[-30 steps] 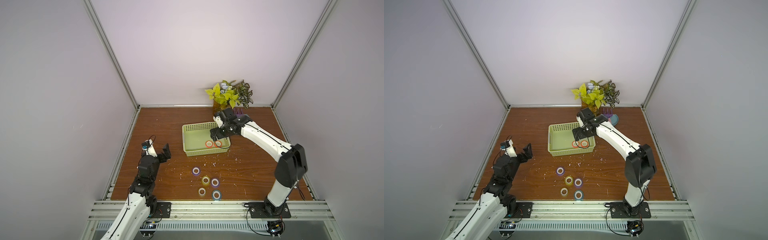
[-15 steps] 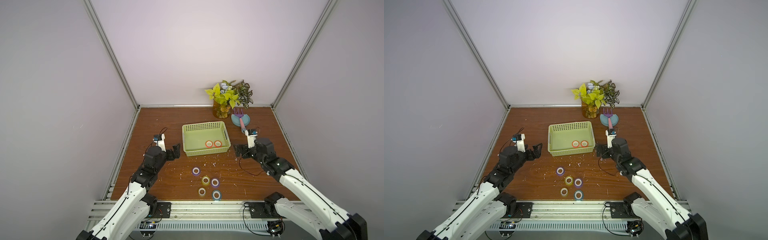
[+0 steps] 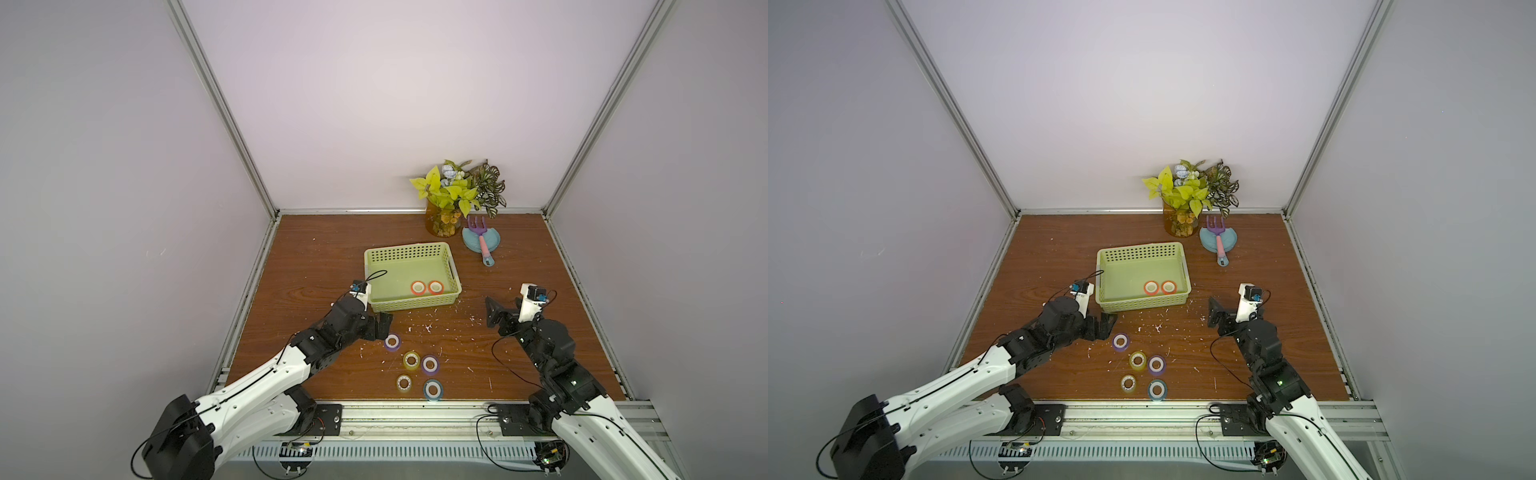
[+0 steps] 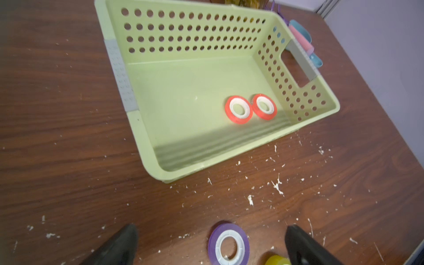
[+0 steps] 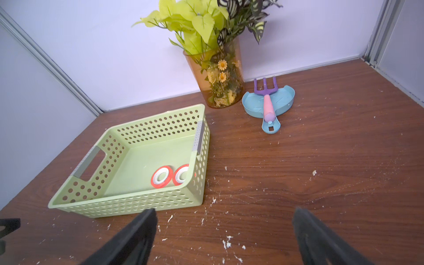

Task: Put the transparent tape into the storage box
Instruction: Pick up the tape at the center of the board.

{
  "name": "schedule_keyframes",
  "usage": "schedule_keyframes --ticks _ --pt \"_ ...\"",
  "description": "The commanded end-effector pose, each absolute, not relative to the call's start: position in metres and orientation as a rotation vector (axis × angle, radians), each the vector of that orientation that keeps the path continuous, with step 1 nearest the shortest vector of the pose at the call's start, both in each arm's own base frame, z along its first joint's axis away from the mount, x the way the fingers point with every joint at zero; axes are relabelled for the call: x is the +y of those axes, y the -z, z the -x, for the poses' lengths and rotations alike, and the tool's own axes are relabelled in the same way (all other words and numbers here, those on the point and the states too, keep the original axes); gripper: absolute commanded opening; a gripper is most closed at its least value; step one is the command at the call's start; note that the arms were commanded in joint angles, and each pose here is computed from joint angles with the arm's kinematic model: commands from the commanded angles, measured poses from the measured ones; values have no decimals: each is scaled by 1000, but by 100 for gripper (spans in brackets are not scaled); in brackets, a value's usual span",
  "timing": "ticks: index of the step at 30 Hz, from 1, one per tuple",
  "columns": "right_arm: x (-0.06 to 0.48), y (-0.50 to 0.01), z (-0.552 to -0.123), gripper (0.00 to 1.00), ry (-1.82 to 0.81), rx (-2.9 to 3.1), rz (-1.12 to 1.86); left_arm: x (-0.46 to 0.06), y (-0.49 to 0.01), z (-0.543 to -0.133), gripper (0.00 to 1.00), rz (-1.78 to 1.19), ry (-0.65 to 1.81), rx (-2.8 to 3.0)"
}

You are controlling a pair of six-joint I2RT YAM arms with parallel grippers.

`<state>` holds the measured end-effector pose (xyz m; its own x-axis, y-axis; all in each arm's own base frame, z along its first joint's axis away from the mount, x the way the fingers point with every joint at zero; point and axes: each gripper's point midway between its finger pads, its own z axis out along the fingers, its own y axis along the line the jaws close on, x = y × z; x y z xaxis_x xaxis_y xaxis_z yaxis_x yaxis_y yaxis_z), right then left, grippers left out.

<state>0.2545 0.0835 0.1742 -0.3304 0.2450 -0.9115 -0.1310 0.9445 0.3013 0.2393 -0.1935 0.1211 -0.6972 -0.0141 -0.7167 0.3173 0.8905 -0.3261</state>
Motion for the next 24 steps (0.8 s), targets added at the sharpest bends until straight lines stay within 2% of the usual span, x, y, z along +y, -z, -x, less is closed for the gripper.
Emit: schedule_keyframes --ticks 1,9,24 --pt "88 -155 -260 99 -390 1923 -97 -202 -118 -236 99 -234 536 2312" --pt "83 -117 -253 99 -376 1964 -127 -218 -85 -221 100 -339 454 2440" --pt "74 -119 -251 99 -370 1915 -174 -227 -49 -199 90 -478 343 2686"
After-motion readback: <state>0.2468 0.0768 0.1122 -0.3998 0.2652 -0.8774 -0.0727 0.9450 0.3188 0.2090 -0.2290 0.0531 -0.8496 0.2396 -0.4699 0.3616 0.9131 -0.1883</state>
